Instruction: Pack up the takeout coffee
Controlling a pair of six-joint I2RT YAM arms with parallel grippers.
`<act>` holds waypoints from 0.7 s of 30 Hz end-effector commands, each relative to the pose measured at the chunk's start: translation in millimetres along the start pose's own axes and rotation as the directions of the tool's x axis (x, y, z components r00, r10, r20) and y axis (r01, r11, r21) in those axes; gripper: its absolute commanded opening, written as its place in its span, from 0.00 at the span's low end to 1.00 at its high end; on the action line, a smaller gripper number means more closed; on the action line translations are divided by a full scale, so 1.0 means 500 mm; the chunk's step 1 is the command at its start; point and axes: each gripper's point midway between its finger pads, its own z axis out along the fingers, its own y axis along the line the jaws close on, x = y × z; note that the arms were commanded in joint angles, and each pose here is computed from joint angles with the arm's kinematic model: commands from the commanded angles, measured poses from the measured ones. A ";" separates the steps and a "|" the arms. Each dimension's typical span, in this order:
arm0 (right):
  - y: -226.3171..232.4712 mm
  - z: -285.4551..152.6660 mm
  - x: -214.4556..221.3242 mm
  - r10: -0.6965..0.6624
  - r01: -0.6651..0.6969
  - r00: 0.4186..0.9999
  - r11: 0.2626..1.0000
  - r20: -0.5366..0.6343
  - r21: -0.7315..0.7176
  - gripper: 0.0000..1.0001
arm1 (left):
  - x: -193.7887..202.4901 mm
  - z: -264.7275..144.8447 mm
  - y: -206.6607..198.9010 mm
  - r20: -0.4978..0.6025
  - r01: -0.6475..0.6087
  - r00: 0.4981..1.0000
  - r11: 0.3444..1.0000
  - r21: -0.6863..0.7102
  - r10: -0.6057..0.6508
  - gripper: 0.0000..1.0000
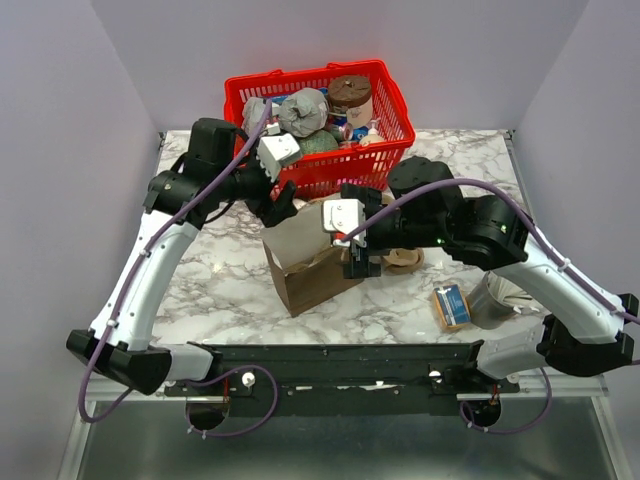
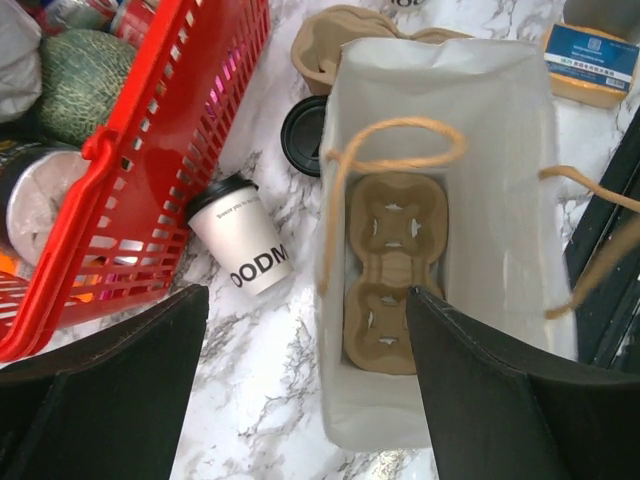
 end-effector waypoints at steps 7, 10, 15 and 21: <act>-0.035 -0.010 0.031 0.016 -0.010 0.999 0.992 -0.050 0.125 1.00 | 0.101 0.085 0.024 -0.113 0.066 0.992 0.998 0.019 -0.063 0.69; -0.042 -0.010 0.034 0.014 -0.006 0.998 0.990 -0.058 0.140 1.00 | 0.099 0.092 0.007 -0.115 0.066 0.992 0.994 0.084 -0.056 0.38; -0.071 -0.011 0.050 0.025 -0.008 0.996 0.980 -0.083 0.201 1.00 | 0.094 0.071 -0.023 -0.109 0.041 0.994 0.988 0.150 -0.025 0.00; -0.145 -0.047 0.073 0.082 -0.041 0.992 0.920 -0.091 0.389 1.00 | 0.078 -0.009 -0.030 -0.065 -0.145 0.987 0.988 0.061 0.149 0.00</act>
